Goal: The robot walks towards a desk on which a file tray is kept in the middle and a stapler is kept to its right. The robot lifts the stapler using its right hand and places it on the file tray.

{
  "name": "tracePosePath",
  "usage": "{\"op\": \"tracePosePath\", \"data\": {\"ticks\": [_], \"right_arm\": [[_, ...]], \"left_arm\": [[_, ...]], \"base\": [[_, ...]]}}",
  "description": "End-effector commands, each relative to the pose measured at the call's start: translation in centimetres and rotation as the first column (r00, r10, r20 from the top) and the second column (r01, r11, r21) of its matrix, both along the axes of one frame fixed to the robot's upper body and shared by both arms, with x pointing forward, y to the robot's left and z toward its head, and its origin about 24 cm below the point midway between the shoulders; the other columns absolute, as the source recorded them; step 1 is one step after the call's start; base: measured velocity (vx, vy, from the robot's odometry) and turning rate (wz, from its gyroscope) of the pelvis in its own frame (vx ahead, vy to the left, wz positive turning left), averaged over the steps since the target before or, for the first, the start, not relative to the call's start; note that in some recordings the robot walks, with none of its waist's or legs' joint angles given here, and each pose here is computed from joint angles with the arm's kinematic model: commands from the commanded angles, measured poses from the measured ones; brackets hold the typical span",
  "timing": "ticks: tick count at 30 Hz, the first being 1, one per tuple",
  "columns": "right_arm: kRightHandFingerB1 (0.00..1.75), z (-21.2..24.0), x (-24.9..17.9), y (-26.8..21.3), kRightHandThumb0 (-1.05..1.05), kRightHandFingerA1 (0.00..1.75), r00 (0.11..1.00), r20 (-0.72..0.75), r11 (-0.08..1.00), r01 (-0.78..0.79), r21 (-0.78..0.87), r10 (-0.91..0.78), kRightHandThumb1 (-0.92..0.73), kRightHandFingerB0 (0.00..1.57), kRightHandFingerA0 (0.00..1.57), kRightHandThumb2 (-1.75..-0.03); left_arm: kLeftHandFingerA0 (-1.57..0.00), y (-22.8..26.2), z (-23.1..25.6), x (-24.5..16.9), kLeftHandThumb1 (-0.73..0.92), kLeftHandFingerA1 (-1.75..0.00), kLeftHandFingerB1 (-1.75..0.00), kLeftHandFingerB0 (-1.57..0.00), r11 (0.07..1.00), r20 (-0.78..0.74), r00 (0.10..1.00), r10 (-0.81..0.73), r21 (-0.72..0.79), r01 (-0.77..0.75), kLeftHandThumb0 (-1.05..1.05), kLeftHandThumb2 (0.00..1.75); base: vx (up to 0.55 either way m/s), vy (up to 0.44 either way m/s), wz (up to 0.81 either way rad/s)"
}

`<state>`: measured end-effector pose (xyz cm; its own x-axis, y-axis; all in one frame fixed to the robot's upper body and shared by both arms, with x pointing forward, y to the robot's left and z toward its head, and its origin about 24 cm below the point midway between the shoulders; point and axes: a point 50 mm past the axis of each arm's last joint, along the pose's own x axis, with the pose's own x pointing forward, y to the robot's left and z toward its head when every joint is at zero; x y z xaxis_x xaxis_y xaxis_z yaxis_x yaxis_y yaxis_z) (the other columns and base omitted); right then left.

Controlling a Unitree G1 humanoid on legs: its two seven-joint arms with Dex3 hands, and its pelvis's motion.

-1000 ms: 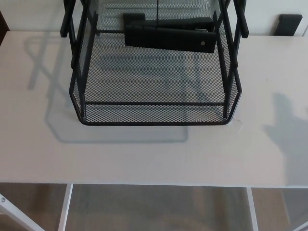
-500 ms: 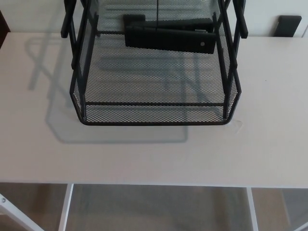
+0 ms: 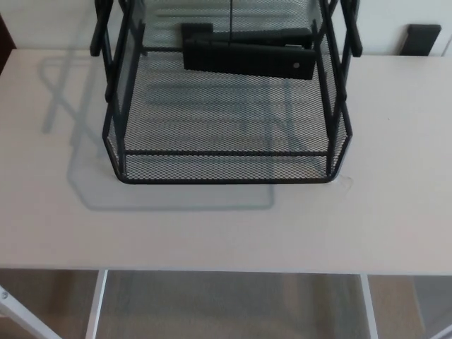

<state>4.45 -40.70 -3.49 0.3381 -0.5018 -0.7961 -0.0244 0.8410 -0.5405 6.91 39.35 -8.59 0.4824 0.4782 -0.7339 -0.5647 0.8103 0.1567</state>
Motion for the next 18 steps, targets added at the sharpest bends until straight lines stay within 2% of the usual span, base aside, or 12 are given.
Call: {"op": "tracePosePath", "data": {"ticks": [1,2,3,4,8,11,12,13,15,16,17,18], "right_arm": [[0.38,-2.49,-0.70,0.35,-0.84,0.62,0.987,0.010,0.982,0.163,-0.091,-0.163,-0.81,0.15,0.18,-0.65],[0.38,-2.52,-0.85,0.30,-0.84,0.62,0.986,0.008,0.982,0.165,-0.092,-0.165,-0.81,0.15,0.18,-0.65],[0.38,-2.55,-0.84,0.28,-0.84,0.62,0.986,0.008,0.982,0.166,-0.093,-0.166,-0.81,0.15,0.18,-0.65],[0.38,-2.58,-0.84,0.26,-0.84,0.62,0.986,0.008,0.982,0.166,-0.094,-0.166,-0.81,0.15,0.18,-0.65],[0.38,-2.59,-0.87,0.05,-0.84,0.62,0.985,0.010,0.980,0.170,-0.101,-0.170,-0.81,0.15,0.18,-0.65],[0.38,-2.59,-0.93,-0.06,-0.84,0.62,0.985,0.010,0.979,0.173,-0.106,-0.173,-0.81,0.15,0.18,-0.65],[0.38,-2.62,-1.30,-0.08,-0.84,0.62,0.985,0.003,0.979,0.174,-0.108,-0.175,-0.81,0.15,0.18,-0.65],[0.38,-2.63,-1.30,-0.09,-0.84,0.62,0.985,0.004,0.979,0.174,-0.109,-0.175,-0.81,0.15,0.18,-0.65],[0.38,-2.65,-1.51,-0.12,-0.84,0.62,0.984,0.001,0.978,0.177,-0.112,-0.178,-0.81,0.15,0.18,-0.65],[0.38,-2.67,-1.56,-0.13,-0.84,0.62,0.984,0.000,0.978,0.178,-0.113,-0.179,-0.81,0.15,0.18,-0.65],[0.38,-2.68,-1.56,-0.14,-0.84,0.62,0.984,0.001,0.977,0.178,-0.114,-0.179,-0.81,0.15,0.18,-0.65],[0.38,-2.69,-1.56,-0.14,-0.84,0.62,0.984,0.001,0.977,0.178,-0.115,-0.179,-0.81,0.15,0.18,-0.65]], "left_arm": [[-0.27,2.28,1.79,-0.53,0.92,-1.35,-0.98,0.00,0.992,-0.094,0.994,-0.055,0.112,0.065,-1.05,0.94],[-0.27,2.28,1.76,-0.56,0.92,-1.35,-0.98,0.00,0.991,-0.100,0.993,-0.056,0.112,0.068,-1.05,0.94],[-0.39,2.29,1.77,-0.62,0.65,-1.01,-0.75,-0.02,0.988,-0.124,0.989,-0.079,0.125,0.094,-1.05,1.36],[-0.29,2.35,1.74,-0.99,0.92,-1.32,-1.08,0.00,0.985,-0.154,0.984,-0.093,0.127,0.113,-1.05,0.92],[-0.31,2.32,1.61,-1.27,0.92,-1.26,-1.03,0.00,0.989,-0.159,0.985,-0.072,0.119,0.091,-1.05,0.84],[-0.32,2.19,1.47,-1.14,0.92,-1.35,-1.20,0.00,0.985,-0.189,0.978,-0.084,0.135,0.110,-1.05,0.88],[-0.30,2.18,1.41,-1.43,0.92,-1.34,-1.15,0.00,0.984,-0.201,0.976,-0.088,0.132,0.116,-1.05,0.89],[-0.39,2.13,1.43,-1.34,0.66,-1.01,-0.74,0.00,0.983,-0.198,0.974,-0.109,0.124,0.136,-1.05,1.30],[-0.35,2.07,1.44,-1.27,0.72,-0.96,-0.69,0.00,0.980,-0.201,0.970,-0.133,0.121,0.160,-1.05,1.32],[-0.25,2.06,1.46,-1.25,0.92,-1.10,-0.79,0.00,0.979,-0.200,0.970,-0.140,0.120,0.166,-1.05,0.96],[-0.32,2.08,1.46,-1.25,0.72,-0.92,-0.65,0.00,0.981,-0.197,0.971,-0.132,0.116,0.157,-1.05,1.31],[-0.32,2.10,1.45,-1.25,0.72,-0.92,-0.65,0.00,0.983,-0.194,0.974,-0.120,0.112,0.143,-1.05,1.31]], "base": [[0.00,0.000,0.00],[0.00,0.000,0.00],[0.00,0.000,0.00],[0.00,0.000,0.00],[0.00,0.000,0.00],[0.00,0.000,0.00],[0.00,0.000,0.00],[0.00,0.000,0.00],[0.00,0.000,0.00],[0.00,0.000,0.00],[0.00,0.000,0.00],[0.00,0.000,0.00]]}}
